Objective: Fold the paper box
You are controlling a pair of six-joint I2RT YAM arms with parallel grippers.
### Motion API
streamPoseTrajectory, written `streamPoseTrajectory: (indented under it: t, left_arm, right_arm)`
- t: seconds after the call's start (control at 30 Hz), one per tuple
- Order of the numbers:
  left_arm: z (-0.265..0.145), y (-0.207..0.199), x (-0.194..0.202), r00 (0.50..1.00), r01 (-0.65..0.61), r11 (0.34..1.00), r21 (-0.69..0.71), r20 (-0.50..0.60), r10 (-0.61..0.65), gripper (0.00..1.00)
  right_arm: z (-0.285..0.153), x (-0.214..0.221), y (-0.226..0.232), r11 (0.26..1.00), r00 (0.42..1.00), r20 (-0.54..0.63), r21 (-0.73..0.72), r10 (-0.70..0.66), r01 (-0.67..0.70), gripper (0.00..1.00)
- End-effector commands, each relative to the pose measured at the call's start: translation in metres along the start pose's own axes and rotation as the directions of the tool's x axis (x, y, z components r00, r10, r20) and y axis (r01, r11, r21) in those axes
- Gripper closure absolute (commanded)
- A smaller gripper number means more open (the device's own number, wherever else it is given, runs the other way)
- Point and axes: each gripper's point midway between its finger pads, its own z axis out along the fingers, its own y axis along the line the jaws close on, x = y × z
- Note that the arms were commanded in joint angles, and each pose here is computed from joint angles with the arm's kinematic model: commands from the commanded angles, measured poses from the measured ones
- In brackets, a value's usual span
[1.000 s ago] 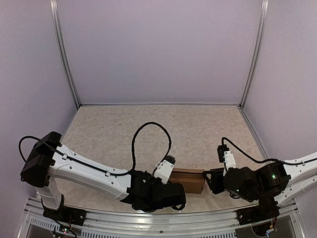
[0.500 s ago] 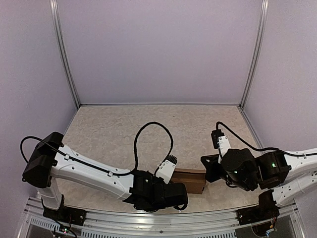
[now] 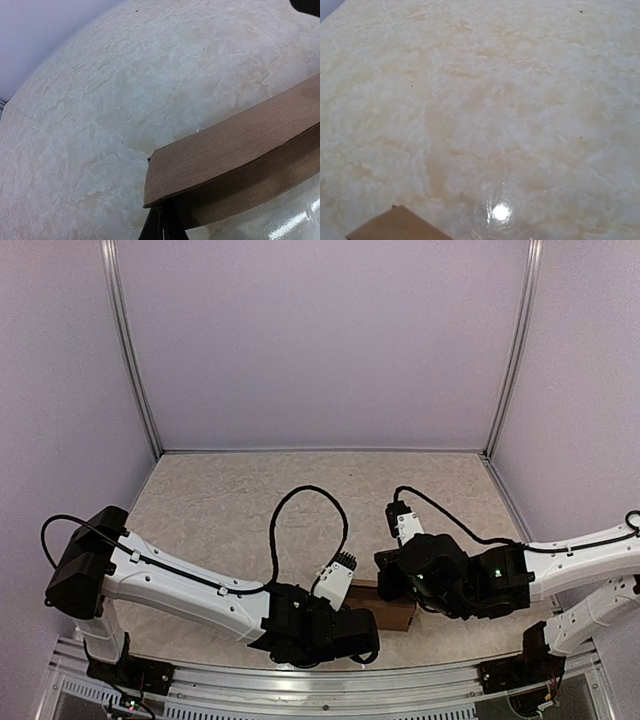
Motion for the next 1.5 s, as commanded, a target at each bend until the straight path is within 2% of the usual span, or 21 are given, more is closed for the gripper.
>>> streamPoseTrajectory:
  t: [0.0,0.3,0.33,0.5,0.57,0.67,1.07,1.3,1.47]
  left_arm:
    - [0.006,-0.012,0.039,0.99,-0.064,0.997,0.045,-0.125,0.069,1.0]
    - [0.005,-0.012,0.045,0.988,-0.059,0.997,0.054,-0.141,0.066,1.0]
    - [0.004,-0.013,0.044,0.988,-0.054,0.996,0.065,-0.143,0.063,0.95]
    - [-0.006,-0.021,0.044,0.984,-0.049,0.988,0.145,-0.163,0.072,0.56]
    - [-0.014,-0.026,0.045,0.981,-0.036,0.975,0.217,-0.18,0.076,0.45]
    - [-0.024,-0.032,0.053,0.975,-0.01,0.951,0.308,-0.21,0.079,0.36]
    - [-0.051,-0.024,0.039,0.977,0.068,0.905,0.42,-0.21,0.024,0.28]
    - [-0.051,-0.025,0.028,0.978,0.105,0.886,0.452,-0.208,-0.009,0.27]
    - [-0.062,-0.024,0.022,0.979,0.124,0.834,0.537,-0.203,-0.015,0.24]
  right_arm:
    - [0.014,0.01,-0.002,0.999,0.999,0.017,0.026,0.035,-0.036,1.0]
    - [0.029,0.042,-0.004,0.999,0.999,0.024,0.027,0.035,-0.036,1.0]
    - [0.03,0.047,-0.007,0.999,0.999,0.023,0.04,0.035,-0.036,1.0]
    - [0.035,0.063,-0.013,0.996,0.999,0.011,0.085,0.03,-0.031,1.0]
    - [0.037,0.067,-0.015,0.995,1.0,0.009,0.099,0.023,-0.023,1.0]
    - [0.04,0.074,-0.016,0.994,1.0,0.003,0.111,0.018,-0.018,1.0]
    - [0.041,0.11,-0.029,0.988,1.0,0.013,0.156,0.007,-0.009,1.0]
    - [0.046,0.11,-0.028,0.982,1.0,0.03,0.187,-0.003,-0.002,1.0]
    - [0.051,0.114,-0.029,0.978,0.999,0.02,0.207,-0.026,0.022,1.0]
